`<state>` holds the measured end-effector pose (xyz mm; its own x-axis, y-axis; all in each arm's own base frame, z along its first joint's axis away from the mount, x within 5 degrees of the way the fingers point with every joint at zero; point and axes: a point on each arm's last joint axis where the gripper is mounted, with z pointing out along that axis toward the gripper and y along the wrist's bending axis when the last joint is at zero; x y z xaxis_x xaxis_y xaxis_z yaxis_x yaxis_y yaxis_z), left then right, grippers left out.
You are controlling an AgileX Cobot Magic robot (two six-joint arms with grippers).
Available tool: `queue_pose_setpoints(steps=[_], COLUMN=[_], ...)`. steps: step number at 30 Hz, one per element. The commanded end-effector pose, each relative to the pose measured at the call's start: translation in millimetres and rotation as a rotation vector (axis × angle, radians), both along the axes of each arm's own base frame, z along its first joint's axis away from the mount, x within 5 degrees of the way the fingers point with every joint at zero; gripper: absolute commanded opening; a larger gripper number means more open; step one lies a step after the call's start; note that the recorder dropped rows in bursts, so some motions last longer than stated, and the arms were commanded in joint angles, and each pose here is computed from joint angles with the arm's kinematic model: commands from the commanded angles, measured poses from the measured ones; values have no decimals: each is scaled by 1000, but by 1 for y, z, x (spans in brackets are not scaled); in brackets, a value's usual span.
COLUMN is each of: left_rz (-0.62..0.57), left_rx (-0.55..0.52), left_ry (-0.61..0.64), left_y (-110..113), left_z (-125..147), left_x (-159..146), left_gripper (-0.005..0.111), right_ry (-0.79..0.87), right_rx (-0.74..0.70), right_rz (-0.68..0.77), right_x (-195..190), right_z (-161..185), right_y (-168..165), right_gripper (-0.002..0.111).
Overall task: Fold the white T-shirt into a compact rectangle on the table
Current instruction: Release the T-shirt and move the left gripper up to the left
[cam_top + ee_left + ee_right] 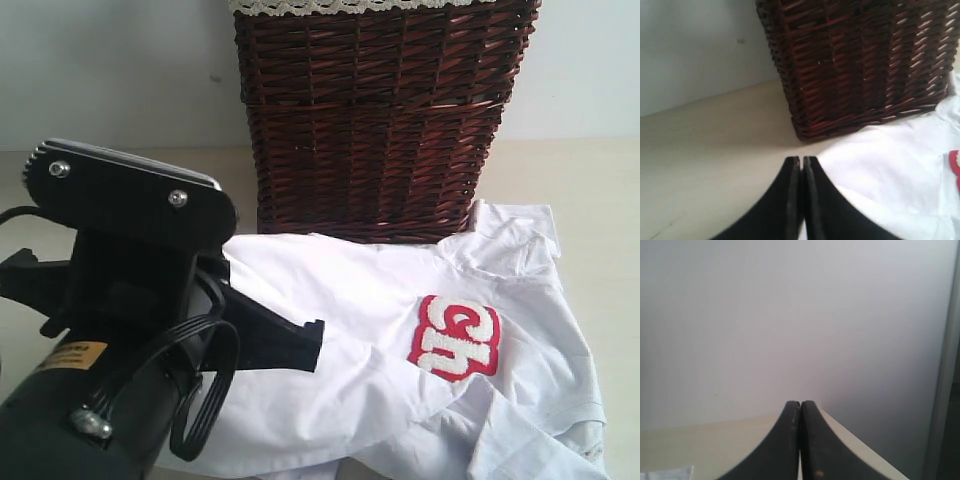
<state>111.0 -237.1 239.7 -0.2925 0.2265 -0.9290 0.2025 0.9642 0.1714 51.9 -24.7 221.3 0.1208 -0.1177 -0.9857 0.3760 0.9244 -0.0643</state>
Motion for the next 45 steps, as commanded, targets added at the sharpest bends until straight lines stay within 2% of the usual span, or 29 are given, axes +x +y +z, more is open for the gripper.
queue_pose_setpoints(steps=[1, 3, 5, 8, 10, 14, 16, 19, 23, 25, 27, 31, 34, 36, 39, 42, 43, 45], left_rz=[-68, -131, -209, -193, -192, -100, 2, 243, 356, 442, 532, 579, 592, 590, 509, 377, 358, 407], left_rx=[-48, -71, -71, -113, -122, -150, -145, -104, -97, -158, -264, -348, -359, -318, -256, -204, -230, -396], left_ry=[104, 199, 304, 390, 383, 280, 189, 11, 4, -2, -17, -26, -35, -32, 13, 92, 110, 127], left_y=[-6, -12, -22, -27, -28, -22, -14, 9, 28, 39, 50, 56, 57, 58, 52, 43, 42, 43], left_z=[-5, -15, -32, -49, -46, -25, -13, 5, 6, 6, 11, 26, 31, 28, 21, 13, 12, 13], left_x=[-2, -3, -1, 6, 6, 14, 20, 34, 60, 73, 86, 105, 108, 108, 104, 104, 106, 112], left_gripper=[0, 8, 29, 56, 61, 60, 60, 60, 60, 60, 60, 55, 40, 29, 16, 3, 0, 0], right_ry=[9, 9, 9, 9, 9, 9, 9, 9, 9, 9, 9, 9, 9, 9, 9, 9, 9, 9], right_rx=[-7, -7, -7, -7, -7, -7, -7, -7, -7, -7, -7, -7, -7, -7, -7, -7, -7, -7], right_rz=[2, 2, 2, 2, 2, 2, 2, 2, 2, 2, 2, 2, 2, 2, 2, 2, 2, 2], right_x=[1, 1, 1, 1, 1, 1, 1, 1, 1, 1, 1, 1, 1, 1, 1, 1, 1, 1], right_z=[-1, -1, -1, -1, -1, -1, -1, -1, -1, -1, -1, -1, -1, -1, -1, -1, -1, -1], right_y=[0, 0, 0, 0, 0, 0, 0, 0, 0, 0, 0, 0, 0, 0, 0, 0, 0, 0], right_gripper=[0, 0, 0, 0, 0, 0, 0, 0, 0, 0, 0, 0, 0, 0, 0, 0, 0, 0])
